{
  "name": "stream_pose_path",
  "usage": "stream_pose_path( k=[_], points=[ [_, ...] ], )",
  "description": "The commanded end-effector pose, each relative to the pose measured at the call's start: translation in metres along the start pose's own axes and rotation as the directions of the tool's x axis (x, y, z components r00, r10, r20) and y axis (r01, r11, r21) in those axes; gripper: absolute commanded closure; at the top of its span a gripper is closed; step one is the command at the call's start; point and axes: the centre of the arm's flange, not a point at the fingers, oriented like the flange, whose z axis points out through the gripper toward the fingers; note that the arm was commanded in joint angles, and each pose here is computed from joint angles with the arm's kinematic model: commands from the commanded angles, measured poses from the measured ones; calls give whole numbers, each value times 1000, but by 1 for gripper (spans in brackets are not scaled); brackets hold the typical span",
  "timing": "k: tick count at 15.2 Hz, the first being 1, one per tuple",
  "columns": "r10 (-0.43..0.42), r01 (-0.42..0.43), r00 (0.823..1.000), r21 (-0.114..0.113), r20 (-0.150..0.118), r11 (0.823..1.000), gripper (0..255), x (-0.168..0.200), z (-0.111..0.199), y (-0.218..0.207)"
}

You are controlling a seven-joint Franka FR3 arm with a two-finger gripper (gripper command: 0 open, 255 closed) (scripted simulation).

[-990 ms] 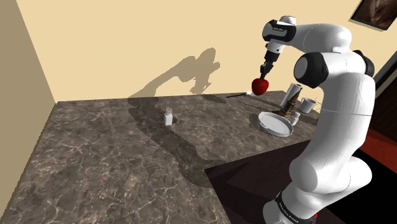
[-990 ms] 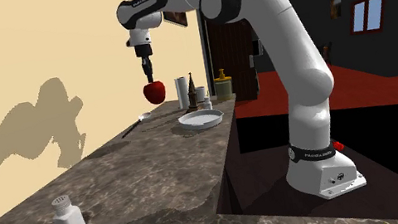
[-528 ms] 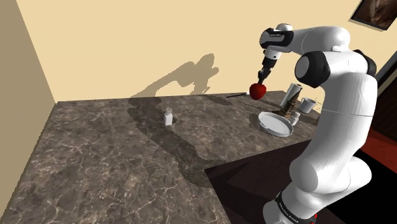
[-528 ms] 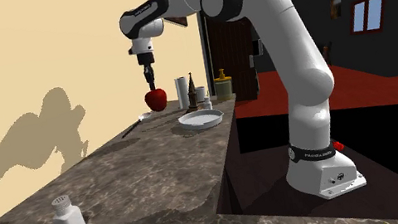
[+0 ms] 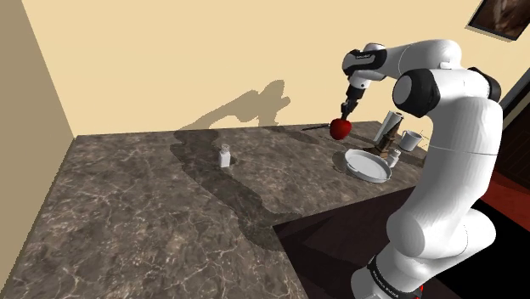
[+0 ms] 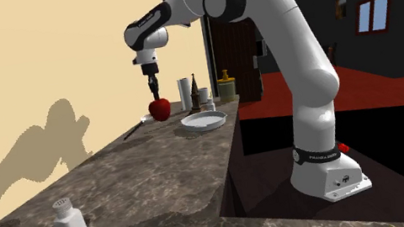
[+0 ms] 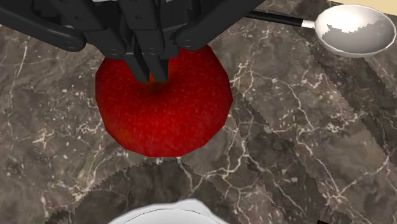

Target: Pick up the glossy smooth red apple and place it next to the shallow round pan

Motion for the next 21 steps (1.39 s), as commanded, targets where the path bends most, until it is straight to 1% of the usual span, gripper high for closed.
stream_pose_path(
  k=[1, 8, 16, 17, 21],
  points=[
    [0, 0, 1000, -1, 0, 1000, 255, 0, 11, 0],
    [0, 0, 1000, -1, 0, 1000, 255, 0, 48, 0],
    [0, 0, 1000, -1, 0, 1000, 255, 0, 49, 0],
    [0, 0, 1000, -1, 0, 1000, 0, 0, 49, 0],
    [0, 0, 1000, -1, 0, 1000, 0, 0, 49, 0]
  ],
)
